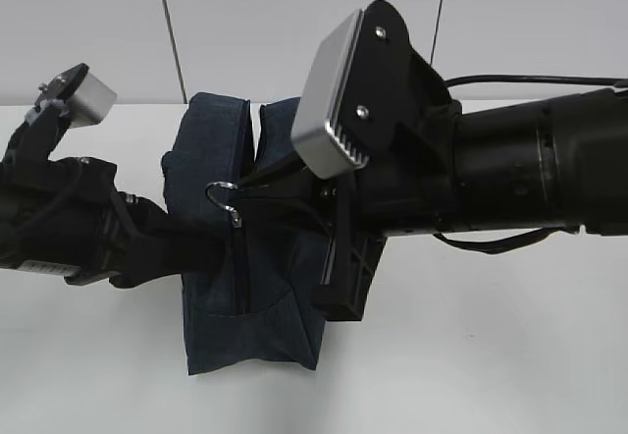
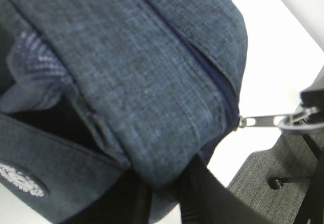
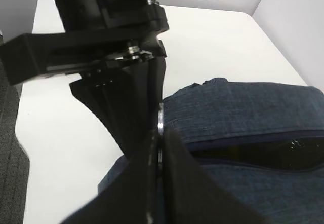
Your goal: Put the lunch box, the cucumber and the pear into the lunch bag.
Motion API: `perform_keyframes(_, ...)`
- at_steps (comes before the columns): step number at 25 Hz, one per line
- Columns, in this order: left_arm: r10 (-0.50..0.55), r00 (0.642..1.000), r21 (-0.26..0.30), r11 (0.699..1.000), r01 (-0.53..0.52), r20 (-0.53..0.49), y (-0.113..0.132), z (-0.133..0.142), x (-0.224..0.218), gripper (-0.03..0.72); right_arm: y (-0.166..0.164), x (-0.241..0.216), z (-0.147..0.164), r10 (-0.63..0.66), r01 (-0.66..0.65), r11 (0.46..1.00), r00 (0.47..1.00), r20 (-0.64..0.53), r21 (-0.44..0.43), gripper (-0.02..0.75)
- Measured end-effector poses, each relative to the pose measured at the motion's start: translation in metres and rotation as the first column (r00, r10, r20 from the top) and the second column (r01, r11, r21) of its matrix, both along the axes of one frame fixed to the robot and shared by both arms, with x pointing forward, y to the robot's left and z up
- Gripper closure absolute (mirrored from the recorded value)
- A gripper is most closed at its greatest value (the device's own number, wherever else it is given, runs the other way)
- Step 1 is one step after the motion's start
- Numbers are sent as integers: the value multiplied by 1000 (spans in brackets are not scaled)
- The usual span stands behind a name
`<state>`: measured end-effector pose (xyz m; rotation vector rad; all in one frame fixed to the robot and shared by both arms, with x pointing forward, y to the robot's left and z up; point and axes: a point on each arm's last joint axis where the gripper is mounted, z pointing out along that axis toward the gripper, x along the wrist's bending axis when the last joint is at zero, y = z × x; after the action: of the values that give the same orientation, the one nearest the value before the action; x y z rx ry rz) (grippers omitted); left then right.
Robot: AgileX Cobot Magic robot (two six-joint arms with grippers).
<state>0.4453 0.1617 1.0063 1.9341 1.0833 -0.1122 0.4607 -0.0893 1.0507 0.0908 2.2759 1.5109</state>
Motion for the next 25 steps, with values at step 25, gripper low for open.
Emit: perform_keyframes(25,-90,996,50,995,92,-28,2,-2,-9,676,9,21,16,-33,35,999,995,94,-16,738)
